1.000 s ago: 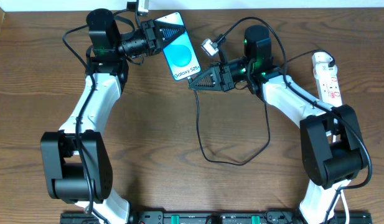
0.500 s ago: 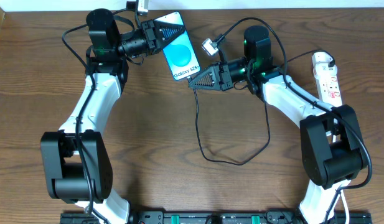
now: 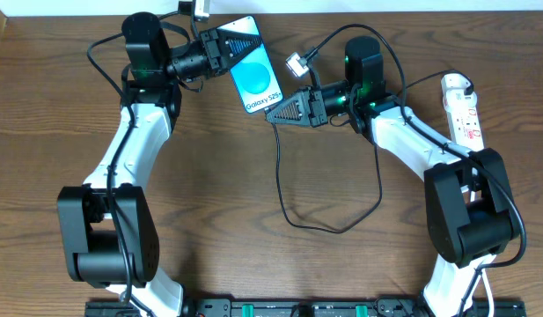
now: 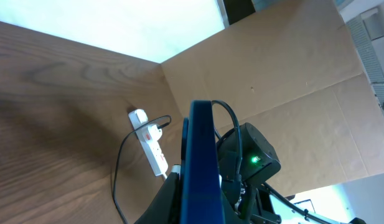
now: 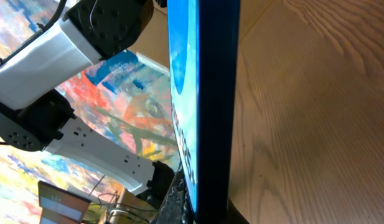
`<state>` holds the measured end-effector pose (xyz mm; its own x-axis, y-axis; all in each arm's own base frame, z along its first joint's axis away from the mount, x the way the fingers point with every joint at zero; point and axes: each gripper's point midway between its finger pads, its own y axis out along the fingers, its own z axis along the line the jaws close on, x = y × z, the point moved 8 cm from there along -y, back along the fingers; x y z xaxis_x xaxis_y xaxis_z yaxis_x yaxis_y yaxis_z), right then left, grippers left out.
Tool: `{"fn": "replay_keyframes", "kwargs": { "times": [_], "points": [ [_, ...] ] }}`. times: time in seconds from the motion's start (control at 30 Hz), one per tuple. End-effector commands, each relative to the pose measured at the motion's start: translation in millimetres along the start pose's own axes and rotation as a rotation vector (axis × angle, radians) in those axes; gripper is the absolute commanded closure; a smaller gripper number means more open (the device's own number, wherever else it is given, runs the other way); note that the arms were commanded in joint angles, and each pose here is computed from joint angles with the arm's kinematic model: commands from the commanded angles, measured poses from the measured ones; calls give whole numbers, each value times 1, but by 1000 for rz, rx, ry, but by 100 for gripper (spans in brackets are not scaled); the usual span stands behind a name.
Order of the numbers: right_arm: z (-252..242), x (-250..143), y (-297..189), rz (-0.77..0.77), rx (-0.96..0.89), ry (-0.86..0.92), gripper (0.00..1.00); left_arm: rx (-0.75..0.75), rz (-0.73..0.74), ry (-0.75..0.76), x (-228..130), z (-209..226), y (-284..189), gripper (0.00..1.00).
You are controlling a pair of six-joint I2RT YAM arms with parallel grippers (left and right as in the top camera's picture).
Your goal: Plug charger to phone and switch on socket
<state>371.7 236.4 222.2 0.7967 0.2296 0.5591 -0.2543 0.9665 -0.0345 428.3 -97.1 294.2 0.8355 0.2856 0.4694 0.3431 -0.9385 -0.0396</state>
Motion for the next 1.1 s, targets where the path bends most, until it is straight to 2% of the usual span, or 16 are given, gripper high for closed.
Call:
{"fn": "replay_keyframes", "kwargs": {
  "times": [0.0, 0.27, 0.73, 0.77, 0.83, 1.07],
  "points": [
    [-10, 14, -9, -106, -122, -6, 99, -69, 101, 9, -11, -13, 5, 92],
    [-6, 17, -9, -106, -101, -8, 99, -71, 96, 82, -11, -13, 5, 92],
    [-6, 19, -9, -116, -108, -21, 99, -55, 74, 76, -9, -12, 5, 93],
    [-6, 19, -9, -115, -108, -21, 94, -55, 74, 76, -9, -12, 5, 92],
    [-6, 19, -9, -116, -108, -21, 76, -55, 74, 77, -9, -12, 5, 93],
    [-6, 19, -9, -115, -108, -21, 41, -55, 74, 76, -9, -12, 5, 92]
  ]
}}
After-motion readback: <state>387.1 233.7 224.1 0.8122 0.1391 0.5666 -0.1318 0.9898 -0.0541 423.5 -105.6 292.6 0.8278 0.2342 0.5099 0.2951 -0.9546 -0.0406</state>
